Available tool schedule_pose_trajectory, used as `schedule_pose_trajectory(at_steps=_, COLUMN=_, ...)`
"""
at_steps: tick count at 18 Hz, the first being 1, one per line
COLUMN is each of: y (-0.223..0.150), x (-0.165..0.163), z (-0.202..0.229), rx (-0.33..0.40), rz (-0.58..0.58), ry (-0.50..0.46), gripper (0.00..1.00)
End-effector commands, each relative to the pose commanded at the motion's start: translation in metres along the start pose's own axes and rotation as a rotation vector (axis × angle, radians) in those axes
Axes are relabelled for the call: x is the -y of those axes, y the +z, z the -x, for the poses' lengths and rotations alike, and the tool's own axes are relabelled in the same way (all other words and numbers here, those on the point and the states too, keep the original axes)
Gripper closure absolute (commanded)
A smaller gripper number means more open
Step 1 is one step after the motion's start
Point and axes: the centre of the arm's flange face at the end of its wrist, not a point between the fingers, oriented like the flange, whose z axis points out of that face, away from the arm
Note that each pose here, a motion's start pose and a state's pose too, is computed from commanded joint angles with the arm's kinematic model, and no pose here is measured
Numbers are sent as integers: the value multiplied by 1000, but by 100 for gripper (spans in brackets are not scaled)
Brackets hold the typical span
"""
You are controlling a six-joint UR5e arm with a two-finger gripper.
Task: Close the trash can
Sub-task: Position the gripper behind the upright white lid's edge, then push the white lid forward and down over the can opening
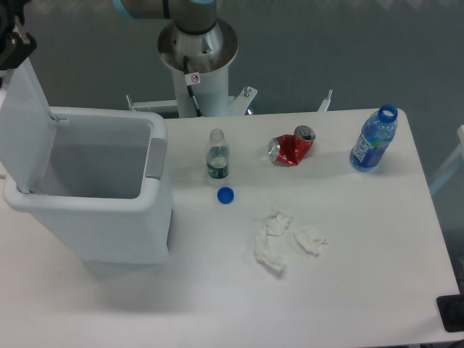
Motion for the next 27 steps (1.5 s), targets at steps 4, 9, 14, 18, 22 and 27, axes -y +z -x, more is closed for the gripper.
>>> schedule_pose_trajectory(at_steps=4, y=-2, x=-7, z=15, rx=15, rz=14, ry=-28, gripper=93)
schedule_pose_trajectory(at_steps=9, y=3, x=-22, z=41, rx=36, rz=35, ry=-75, gripper=93)
schedule_pose_trajectory(at_steps=14, y=9, x=-31, z=50, rx=38, rz=51, ry=-96, gripper=93)
schedule_pose_trajectory(at_steps=18, y=12, x=-48, z=72, rx=42, rz=89, ry=-149, gripper=93)
schedule_pose_trajectory(at_steps=22, y=16, x=-62, z=89, rx=47, rz=109, ry=-190, gripper=93)
schedule_pose_trajectory(at_steps=27, y=24, x=-75, z=102, rx=40, rz=144, ry=-227, gripper=92)
